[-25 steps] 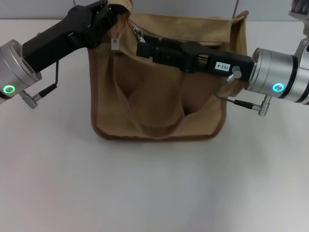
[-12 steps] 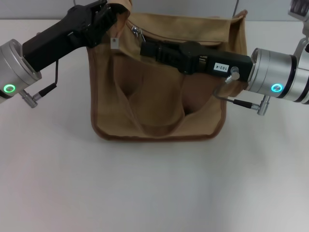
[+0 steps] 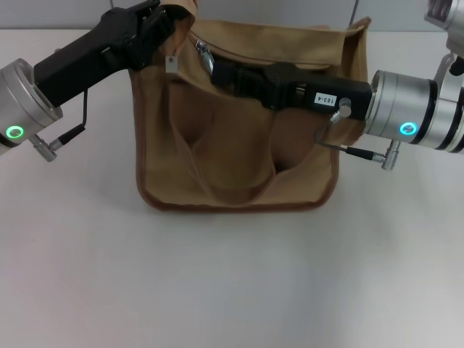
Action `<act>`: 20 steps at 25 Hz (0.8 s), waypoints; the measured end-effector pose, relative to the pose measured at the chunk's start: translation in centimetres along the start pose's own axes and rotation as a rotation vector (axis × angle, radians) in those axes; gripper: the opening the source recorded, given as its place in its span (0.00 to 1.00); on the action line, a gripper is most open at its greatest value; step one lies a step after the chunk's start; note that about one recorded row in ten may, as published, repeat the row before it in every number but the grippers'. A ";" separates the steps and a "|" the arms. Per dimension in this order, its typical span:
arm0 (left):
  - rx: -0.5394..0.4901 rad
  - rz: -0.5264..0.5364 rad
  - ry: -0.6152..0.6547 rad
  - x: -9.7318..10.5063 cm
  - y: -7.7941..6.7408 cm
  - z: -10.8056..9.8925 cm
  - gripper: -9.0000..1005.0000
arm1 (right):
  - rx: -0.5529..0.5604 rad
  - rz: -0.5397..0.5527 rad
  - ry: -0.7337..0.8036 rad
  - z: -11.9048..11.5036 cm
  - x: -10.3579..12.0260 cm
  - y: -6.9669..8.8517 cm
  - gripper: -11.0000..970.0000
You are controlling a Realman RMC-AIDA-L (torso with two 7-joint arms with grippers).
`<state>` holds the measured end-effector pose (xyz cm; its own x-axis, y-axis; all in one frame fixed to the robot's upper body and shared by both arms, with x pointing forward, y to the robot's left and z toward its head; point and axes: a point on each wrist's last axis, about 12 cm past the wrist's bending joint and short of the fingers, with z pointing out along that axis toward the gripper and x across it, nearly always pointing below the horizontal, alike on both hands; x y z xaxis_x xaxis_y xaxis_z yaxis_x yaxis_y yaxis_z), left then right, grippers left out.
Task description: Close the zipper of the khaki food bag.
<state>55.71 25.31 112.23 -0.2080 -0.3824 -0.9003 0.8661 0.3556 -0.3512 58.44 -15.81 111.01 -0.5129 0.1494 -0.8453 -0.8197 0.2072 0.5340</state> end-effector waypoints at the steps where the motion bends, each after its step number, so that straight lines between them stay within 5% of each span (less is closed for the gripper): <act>1: 0.000 0.000 0.000 0.0 0.0 0.0 0.03 | 0.000 0.000 0.000 0.0 0.0 0.0 0.01; 20: -0.039 -0.010 -0.024 0.1 0.3 -0.6 0.03 | 0.063 0.066 -0.035 -4.6 1.1 -0.3 0.01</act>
<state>55.66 25.86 111.94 -0.2055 -0.4062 -0.8904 0.8456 0.3844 -0.3705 56.91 -20.20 109.81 -0.5550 0.1986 -0.8078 -0.7662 0.2560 0.5894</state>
